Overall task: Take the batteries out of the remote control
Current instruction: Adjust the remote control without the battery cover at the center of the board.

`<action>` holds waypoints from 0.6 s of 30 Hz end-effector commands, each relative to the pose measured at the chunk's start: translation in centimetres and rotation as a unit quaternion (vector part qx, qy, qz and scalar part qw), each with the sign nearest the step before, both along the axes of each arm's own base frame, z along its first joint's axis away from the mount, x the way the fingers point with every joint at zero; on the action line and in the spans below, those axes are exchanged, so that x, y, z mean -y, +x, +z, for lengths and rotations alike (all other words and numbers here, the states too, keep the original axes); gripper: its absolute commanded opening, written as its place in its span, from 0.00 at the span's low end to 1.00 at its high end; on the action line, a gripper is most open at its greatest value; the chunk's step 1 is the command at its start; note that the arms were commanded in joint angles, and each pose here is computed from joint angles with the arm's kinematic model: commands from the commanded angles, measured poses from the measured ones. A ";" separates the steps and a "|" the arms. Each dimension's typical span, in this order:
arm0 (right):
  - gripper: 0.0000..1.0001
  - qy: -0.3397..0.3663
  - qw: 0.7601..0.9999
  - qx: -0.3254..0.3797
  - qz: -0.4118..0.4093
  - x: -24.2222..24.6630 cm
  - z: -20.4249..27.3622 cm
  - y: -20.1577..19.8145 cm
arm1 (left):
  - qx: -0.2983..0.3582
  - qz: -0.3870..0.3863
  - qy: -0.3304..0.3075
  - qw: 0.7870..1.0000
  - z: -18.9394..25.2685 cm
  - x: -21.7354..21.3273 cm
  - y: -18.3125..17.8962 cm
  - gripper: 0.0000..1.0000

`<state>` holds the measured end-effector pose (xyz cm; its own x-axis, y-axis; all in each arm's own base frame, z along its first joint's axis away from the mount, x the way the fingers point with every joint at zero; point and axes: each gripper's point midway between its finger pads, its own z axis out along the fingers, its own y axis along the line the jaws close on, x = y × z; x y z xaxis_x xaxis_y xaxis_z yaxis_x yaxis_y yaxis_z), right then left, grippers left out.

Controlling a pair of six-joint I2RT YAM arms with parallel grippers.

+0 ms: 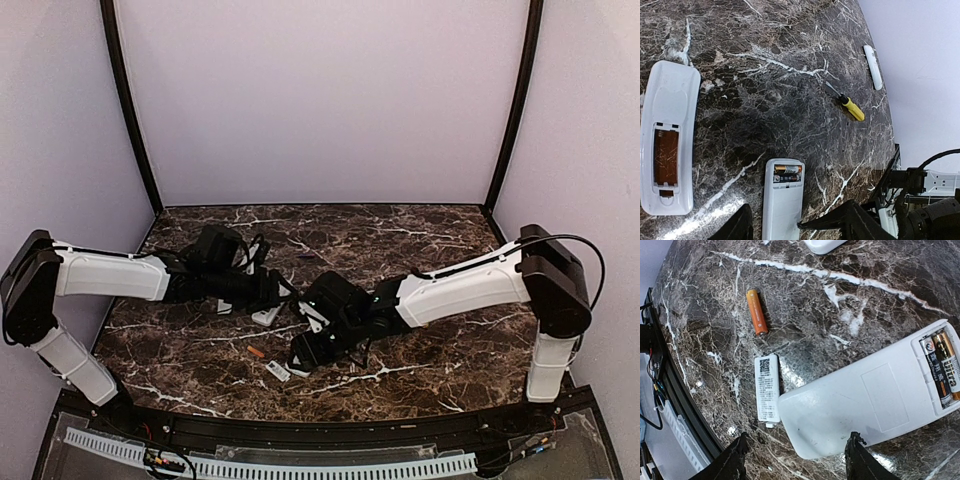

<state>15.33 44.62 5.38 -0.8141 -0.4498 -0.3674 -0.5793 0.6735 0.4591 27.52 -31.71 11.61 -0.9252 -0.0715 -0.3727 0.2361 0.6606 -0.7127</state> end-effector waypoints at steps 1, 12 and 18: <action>0.65 0.005 1.000 0.026 0.000 0.1 1.4 0.4 | 0.017 0.002 0.016 1.000 0.8 -0.9 -0.3 0.62; 0.79 -0.041 0.986 0.120 -0.104 10.3 7.2 6.0 | 0.070 -0.069 0.073 0.992 6.5 -3.9 0.4 0.65; 0.80 -0.094 0.975 0.089 -0.179 17.5 5.0 9.2 | 0.120 -0.039 0.056 0.990 11.6 -8.1 4.4 0.67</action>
<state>23.94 32.42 14.38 -0.8024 -0.2172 -0.5558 -0.4475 0.8352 0.3197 32.26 -26.05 21.36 -0.8367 -0.0067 -0.5477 0.3861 0.7020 -0.5984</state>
